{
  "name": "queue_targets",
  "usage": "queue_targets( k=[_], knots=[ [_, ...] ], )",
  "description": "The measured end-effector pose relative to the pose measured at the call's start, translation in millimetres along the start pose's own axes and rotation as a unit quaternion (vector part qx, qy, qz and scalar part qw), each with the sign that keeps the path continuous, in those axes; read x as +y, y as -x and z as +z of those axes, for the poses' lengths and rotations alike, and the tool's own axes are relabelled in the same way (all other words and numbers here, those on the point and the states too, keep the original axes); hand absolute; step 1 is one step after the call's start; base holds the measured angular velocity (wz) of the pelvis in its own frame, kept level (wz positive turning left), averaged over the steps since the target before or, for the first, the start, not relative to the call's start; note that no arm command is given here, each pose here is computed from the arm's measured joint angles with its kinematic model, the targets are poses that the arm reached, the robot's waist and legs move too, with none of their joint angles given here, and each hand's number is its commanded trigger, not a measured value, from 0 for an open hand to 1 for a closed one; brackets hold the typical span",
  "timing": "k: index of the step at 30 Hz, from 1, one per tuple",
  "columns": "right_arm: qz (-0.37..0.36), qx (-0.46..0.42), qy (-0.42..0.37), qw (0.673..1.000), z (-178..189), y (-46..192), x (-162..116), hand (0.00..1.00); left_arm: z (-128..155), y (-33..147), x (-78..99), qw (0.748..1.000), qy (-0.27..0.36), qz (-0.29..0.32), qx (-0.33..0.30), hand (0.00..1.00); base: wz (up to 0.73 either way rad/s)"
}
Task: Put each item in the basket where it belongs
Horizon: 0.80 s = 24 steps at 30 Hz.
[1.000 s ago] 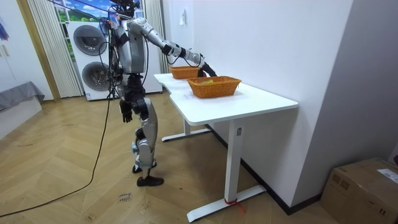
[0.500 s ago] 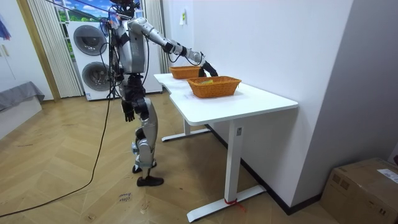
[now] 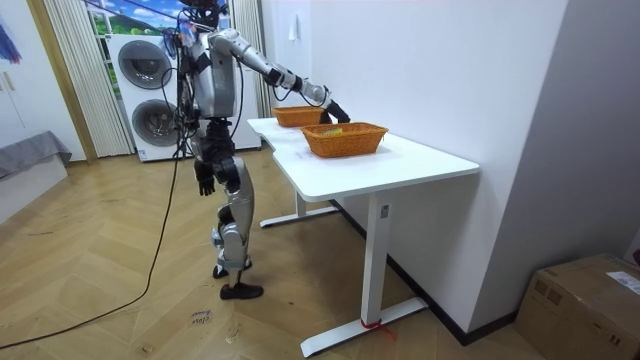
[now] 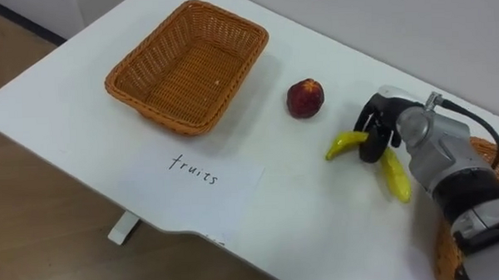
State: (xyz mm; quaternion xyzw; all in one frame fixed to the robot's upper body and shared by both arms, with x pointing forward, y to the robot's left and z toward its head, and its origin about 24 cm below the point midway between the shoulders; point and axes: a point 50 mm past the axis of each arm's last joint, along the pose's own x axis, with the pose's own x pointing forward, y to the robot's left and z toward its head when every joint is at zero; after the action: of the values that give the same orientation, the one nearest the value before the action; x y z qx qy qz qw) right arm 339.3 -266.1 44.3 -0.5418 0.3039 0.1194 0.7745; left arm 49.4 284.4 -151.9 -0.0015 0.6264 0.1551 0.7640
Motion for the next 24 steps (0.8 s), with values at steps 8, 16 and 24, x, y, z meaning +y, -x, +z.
queue_targets(
  k=[8,16,24],
  knots=[
    [0.005,-0.005,-0.012,1.000,1,0,0,1.00,-5,0.1,2.6,1.000,0.002,0.009,0.007,0.00,-0.01],
    [0.020,-0.035,0.016,0.999,14,6,7,1.00,-14,0.4,8.6,0.999,0.025,0.023,0.025,0.00,-0.01],
    [0.043,-0.102,0.032,0.993,40,18,10,1.00,-11,0.2,8.8,0.999,0.048,0.023,0.010,0.00,-0.06]
  ],
)
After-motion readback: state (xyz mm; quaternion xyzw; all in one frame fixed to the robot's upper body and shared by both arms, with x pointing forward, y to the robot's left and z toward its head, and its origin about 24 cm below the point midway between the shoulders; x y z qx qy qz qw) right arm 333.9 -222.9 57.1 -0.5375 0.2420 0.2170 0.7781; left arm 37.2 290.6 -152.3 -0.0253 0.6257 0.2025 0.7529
